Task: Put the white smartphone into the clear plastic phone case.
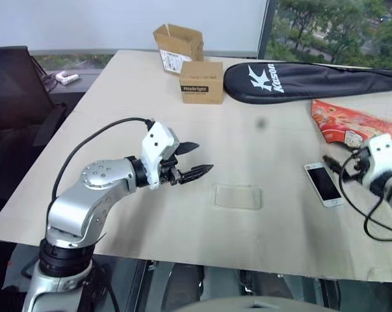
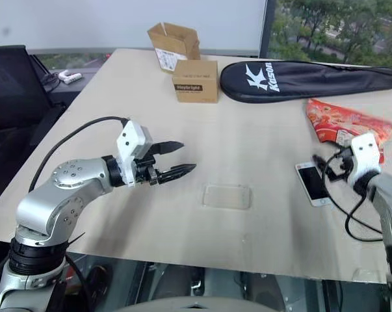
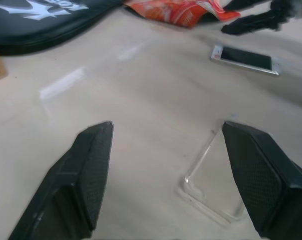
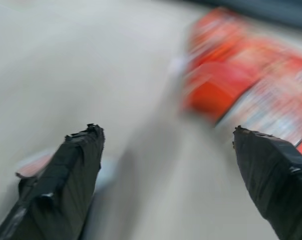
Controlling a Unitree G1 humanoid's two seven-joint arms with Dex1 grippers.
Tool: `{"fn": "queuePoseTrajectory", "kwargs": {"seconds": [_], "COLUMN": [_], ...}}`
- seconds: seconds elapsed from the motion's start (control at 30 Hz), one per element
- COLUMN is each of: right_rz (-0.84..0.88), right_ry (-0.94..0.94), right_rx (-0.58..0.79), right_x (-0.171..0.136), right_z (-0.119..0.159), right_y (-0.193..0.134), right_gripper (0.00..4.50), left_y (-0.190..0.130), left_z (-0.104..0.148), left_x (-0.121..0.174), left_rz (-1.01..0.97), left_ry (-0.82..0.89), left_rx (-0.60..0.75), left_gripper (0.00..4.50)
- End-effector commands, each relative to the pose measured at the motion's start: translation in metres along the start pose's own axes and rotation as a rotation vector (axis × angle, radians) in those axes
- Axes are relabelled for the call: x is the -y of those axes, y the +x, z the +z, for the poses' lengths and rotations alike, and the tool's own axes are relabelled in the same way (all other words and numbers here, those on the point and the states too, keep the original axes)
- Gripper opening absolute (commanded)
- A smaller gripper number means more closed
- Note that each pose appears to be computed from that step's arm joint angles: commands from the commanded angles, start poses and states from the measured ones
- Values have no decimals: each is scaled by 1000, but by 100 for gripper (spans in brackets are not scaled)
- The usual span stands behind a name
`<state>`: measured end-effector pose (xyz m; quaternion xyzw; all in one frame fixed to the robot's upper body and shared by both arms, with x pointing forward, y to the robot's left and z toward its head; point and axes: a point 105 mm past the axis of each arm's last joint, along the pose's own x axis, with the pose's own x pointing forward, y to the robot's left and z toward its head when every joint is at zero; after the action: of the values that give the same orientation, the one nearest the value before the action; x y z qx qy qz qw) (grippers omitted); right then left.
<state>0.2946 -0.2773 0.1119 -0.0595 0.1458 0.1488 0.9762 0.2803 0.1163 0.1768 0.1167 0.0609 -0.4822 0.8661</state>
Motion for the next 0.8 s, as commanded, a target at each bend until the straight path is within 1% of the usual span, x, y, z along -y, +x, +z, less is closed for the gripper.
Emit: {"fn": "queuePoseTrajectory", "kwargs": {"seconds": [0.03, 0.1, 0.2, 0.3, 0.47, 0.63, 0.8], "right_rz": [19, 2, -29, -40, 31, 78, 82], "right_ry": [24, -5, 48, 70, 99, 101, 121], "right_rx": [1, -56, -89, -147, -171, -269, -350], "right_x": [-17, -22, -26, -31, -50, -65, -68], "right_z": [3, -12, -25, -46, -56, -74, -90], "right_y": [-18, -21, -18, -12, -3, -8, -14], "right_gripper": [447, 447, 447, 447, 447, 447, 447], "left_y": [-5, -4, -4, -4, -7, -13, -18], "left_z": [9, 7, 5, 4, -4, -10, -14], "left_x": [2, 4, 7, 7, 9, 16, 24], "left_rz": [-15, -36, -61, -86, -133, -184, -251], "left_ry": [32, 25, 23, 23, 2, -21, -40], "left_rx": [26, 19, 7, -8, -51, -93, -126], "left_gripper": [359, 359, 359, 359, 359, 359, 359]}}
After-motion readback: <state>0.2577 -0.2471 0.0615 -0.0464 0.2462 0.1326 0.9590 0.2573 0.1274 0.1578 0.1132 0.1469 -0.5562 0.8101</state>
